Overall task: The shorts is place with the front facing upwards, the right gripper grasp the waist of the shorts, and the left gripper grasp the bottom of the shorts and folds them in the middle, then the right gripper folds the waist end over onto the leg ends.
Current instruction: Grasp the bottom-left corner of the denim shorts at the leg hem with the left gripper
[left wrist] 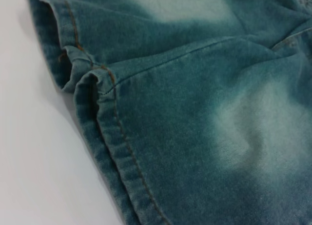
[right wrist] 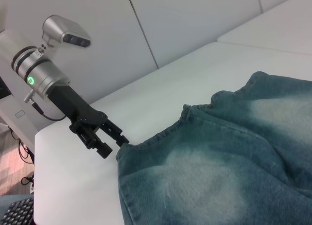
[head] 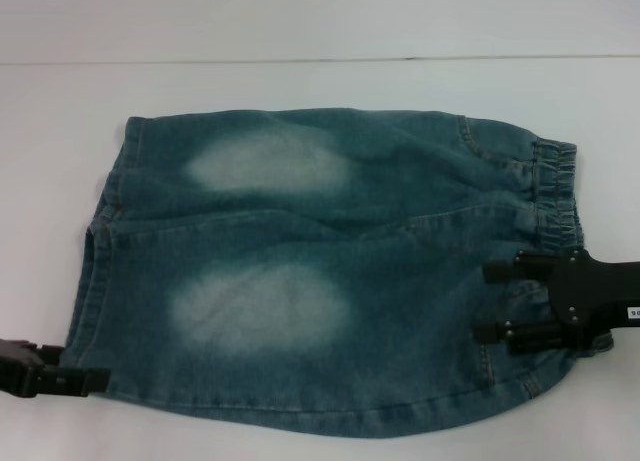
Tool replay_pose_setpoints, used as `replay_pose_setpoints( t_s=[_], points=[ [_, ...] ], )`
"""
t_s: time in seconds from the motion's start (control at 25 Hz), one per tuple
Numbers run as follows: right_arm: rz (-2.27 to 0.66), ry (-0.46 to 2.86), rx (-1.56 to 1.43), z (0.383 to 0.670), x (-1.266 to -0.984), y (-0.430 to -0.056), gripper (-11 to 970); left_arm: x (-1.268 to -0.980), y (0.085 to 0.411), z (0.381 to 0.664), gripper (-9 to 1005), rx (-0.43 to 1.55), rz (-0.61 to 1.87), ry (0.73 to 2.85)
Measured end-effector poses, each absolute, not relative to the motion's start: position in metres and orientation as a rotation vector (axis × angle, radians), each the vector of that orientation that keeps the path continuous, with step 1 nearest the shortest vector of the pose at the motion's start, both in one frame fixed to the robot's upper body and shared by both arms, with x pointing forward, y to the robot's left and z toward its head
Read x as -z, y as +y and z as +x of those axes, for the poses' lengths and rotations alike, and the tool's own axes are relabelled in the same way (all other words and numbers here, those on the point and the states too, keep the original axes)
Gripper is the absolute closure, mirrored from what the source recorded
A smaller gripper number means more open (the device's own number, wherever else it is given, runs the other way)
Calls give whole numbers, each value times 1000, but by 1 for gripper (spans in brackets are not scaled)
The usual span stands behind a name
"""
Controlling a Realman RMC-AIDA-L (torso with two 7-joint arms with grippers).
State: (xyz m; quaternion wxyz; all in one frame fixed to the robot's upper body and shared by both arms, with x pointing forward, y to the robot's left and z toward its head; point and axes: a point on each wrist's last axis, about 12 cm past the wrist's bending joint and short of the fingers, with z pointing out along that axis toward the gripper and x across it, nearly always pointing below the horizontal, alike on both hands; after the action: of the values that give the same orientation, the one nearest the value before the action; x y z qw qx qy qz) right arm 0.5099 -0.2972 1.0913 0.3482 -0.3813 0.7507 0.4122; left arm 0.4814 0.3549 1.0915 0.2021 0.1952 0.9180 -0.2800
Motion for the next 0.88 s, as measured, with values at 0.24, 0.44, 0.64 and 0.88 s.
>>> replay_pose_setpoints(
  t_s=[0.24, 0.44, 0.64, 0.88],
  points=[
    [-998, 1965, -1065, 509, -1090, -298, 10, -1089, 353, 484, 71, 761, 543, 2594],
    [-1001, 1966, -1066, 509, -1090, -297, 10, -1096, 356, 483, 71, 695, 525, 2593],
    [-1001, 1966, -1067, 510, -1090, -297, 11, -1091, 350, 484, 72, 732, 546, 2606],
    [-1001, 1967, -1067, 510, -1090, -297, 11, -1090, 344, 486, 72, 758, 579, 2612]
  ],
)
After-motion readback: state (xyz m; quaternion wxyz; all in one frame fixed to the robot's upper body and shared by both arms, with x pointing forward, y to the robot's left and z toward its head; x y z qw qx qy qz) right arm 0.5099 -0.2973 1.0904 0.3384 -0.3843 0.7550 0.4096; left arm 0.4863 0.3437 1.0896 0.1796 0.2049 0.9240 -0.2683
